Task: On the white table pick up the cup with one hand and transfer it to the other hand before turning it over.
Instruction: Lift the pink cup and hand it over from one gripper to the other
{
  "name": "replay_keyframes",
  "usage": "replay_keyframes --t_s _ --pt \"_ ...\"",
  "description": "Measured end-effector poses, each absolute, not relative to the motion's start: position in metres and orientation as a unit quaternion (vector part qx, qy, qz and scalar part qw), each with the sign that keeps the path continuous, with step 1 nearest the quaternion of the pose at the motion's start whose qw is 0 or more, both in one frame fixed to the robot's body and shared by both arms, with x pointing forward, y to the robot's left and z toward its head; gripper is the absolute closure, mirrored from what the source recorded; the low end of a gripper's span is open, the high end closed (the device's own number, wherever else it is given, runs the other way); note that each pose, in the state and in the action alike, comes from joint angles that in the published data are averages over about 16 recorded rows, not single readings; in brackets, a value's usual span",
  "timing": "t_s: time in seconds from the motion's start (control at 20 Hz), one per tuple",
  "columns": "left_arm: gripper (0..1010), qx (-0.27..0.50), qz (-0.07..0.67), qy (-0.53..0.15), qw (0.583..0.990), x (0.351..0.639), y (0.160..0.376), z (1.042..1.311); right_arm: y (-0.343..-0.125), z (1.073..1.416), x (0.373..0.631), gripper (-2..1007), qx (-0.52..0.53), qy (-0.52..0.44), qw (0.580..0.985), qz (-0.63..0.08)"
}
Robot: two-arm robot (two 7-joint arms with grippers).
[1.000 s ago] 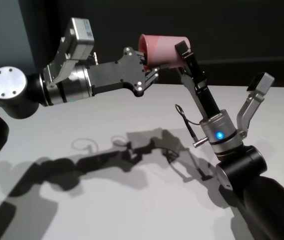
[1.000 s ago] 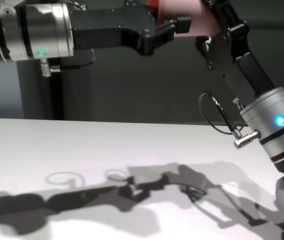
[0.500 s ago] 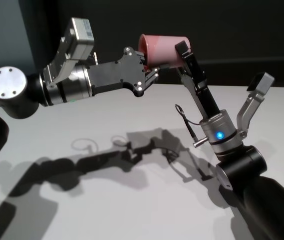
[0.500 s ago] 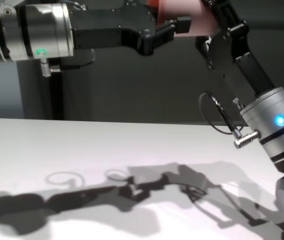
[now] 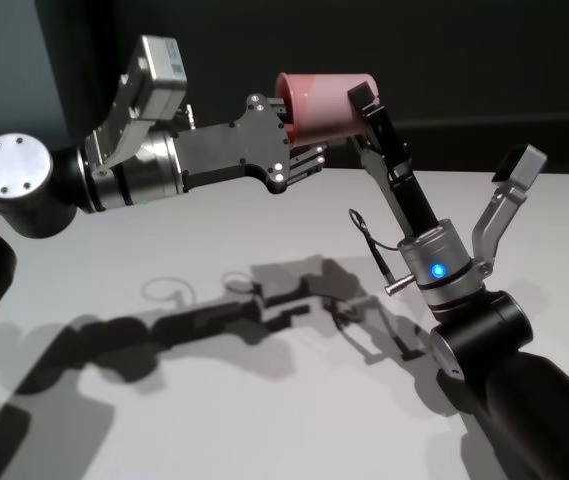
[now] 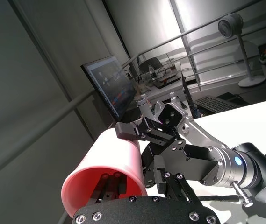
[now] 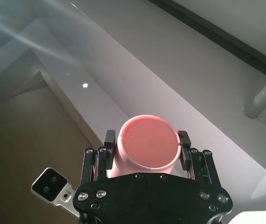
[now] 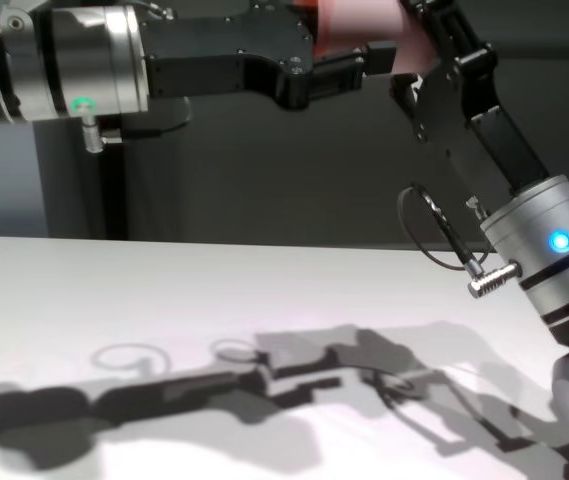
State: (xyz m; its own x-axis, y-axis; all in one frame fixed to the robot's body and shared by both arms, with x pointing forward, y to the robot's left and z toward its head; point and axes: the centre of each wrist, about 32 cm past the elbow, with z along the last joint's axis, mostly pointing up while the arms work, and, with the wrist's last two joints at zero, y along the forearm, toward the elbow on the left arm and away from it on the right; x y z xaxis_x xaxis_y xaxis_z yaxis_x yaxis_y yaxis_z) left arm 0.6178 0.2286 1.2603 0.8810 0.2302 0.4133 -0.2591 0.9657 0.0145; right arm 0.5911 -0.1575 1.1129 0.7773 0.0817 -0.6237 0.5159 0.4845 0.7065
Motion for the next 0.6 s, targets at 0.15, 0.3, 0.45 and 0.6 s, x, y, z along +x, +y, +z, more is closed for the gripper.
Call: replay_keyframes --t_s 0.15,0.3,0.45,0.6 --pt "547 0.034 0.125 -0.209 0.969 0.6176 0.2288 1.26 -0.1575 1.1129 0.5911 231 0.489 0.305 0.806 -0.135" --pt "425 0.033 0.123 -0.209 0.97 0.6173 0.2293 1.259 -0.1575 1.1129 0.5911 231 0.49 0.305 0.806 -0.135" --pt "307 0.032 0.122 -0.209 0.97 0.6164 0.2306 1.2577 -0.1575 1.1129 0.5911 231 0.49 0.305 0.806 -0.135" --pt "201 0.031 0.122 -0.211 0.969 0.615 0.2329 1.2565 -0.1575 1.113 0.5911 231 0.49 0.305 0.806 -0.134"
